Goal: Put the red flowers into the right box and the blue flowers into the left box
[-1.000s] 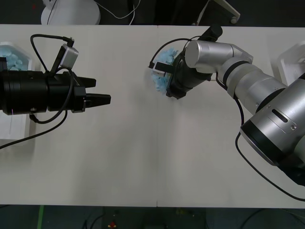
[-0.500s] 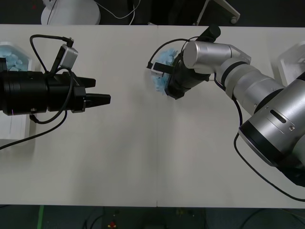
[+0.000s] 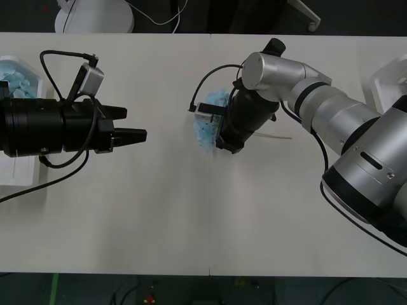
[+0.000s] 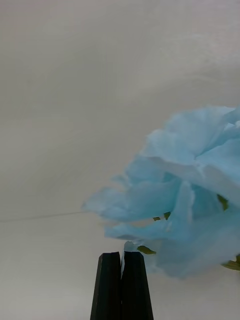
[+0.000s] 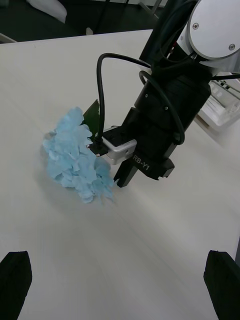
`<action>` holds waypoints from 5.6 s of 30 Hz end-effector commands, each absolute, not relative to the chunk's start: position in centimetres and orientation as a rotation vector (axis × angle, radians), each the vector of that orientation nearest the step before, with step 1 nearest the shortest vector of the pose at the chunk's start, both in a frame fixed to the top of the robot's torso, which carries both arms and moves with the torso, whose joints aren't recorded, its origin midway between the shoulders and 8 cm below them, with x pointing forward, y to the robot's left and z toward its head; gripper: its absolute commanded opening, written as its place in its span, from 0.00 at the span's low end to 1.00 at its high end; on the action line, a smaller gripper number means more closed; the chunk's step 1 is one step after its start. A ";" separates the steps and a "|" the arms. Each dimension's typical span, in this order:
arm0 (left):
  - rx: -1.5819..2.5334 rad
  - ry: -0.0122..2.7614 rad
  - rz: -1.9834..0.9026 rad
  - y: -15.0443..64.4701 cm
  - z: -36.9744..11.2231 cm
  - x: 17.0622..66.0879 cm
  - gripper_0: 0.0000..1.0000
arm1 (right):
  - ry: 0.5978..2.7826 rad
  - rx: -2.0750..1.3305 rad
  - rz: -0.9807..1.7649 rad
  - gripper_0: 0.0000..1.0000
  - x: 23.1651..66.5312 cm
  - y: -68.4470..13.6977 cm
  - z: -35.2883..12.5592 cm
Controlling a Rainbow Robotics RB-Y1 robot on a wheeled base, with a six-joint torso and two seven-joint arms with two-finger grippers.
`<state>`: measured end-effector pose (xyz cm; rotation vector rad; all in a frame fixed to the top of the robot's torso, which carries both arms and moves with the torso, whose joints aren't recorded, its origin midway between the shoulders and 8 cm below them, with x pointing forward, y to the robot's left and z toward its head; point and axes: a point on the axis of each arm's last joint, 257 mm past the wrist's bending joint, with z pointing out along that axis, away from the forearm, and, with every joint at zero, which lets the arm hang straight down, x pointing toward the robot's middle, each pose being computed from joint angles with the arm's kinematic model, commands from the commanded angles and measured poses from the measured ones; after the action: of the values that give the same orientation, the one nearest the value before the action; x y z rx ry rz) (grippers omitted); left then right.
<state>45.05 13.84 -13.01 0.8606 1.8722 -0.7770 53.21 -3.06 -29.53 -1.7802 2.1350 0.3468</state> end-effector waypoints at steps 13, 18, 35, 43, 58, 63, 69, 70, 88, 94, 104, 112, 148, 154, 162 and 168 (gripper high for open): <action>0.911 1.799 -0.704 14.3 -12.3 44.9 1.00 | 2.258 -1.899 0.424 0.37 49.7 -12.0 -29.1; 0.913 1.798 -0.702 14.3 -12.4 44.9 1.00 | 2.214 -1.811 0.316 0.65 53.0 -13.4 -27.7; 0.916 1.795 -0.697 14.3 -12.5 44.9 1.00 | 2.036 -1.875 -0.022 0.82 57.2 -15.6 -28.1; 0.918 1.795 -0.695 14.4 -12.5 44.9 1.00 | 2.028 -1.863 -0.021 0.82 56.9 -15.6 -29.8; 0.921 1.793 -0.693 14.4 -12.6 44.9 1.00 | 1.843 -1.869 -0.097 0.82 57.1 -13.6 -31.0; 0.923 1.792 -0.692 14.4 -12.6 44.8 1.00 | 1.813 -1.869 -0.124 0.81 57.4 -13.5 -30.9; 0.922 1.791 -0.691 14.4 -12.6 44.8 1.00 | 1.765 -1.852 -0.161 0.57 57.8 -13.5 -31.0; 0.921 1.790 -0.691 14.4 -12.6 44.9 1.00 | 1.752 -1.850 -0.168 0.41 57.8 -13.4 -31.0; 0.923 1.789 -0.689 14.4 -12.6 44.9 1.00 | 1.711 -1.828 -0.138 0.00 57.6 -12.2 -29.8; 0.923 1.787 -0.687 14.4 -12.5 44.9 1.00 | 1.663 -1.699 0.102 0.00 56.3 -8.2 -23.6; 0.920 1.782 -0.688 14.4 -12.4 45.0 1.00 | 1.572 -1.413 0.441 0.00 56.2 -3.6 -9.9; 0.869 1.758 -0.744 14.0 -12.0 44.7 1.00 | 1.681 -1.133 0.765 0.00 55.5 0.7 -3.9; 0.453 1.428 -1.061 6.6 -10.2 44.1 1.00 | 1.745 -0.979 1.205 0.00 49.7 13.0 3.3; 0.449 1.399 -1.074 5.6 -9.1 44.4 1.00 | 1.742 -0.999 1.217 0.00 49.0 13.8 3.1; 0.429 1.380 -1.027 4.6 -8.2 45.7 1.00 | 1.748 -1.011 1.248 0.00 48.2 14.4 3.0; 0.390 1.367 -1.013 4.2 -7.5 46.6 1.00 | 1.749 -1.015 1.248 0.00 48.0 14.5 2.8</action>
<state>46.36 6.32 -9.74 0.3548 1.4275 -1.0248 50.03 11.94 -1.02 -0.9547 1.8207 1.2154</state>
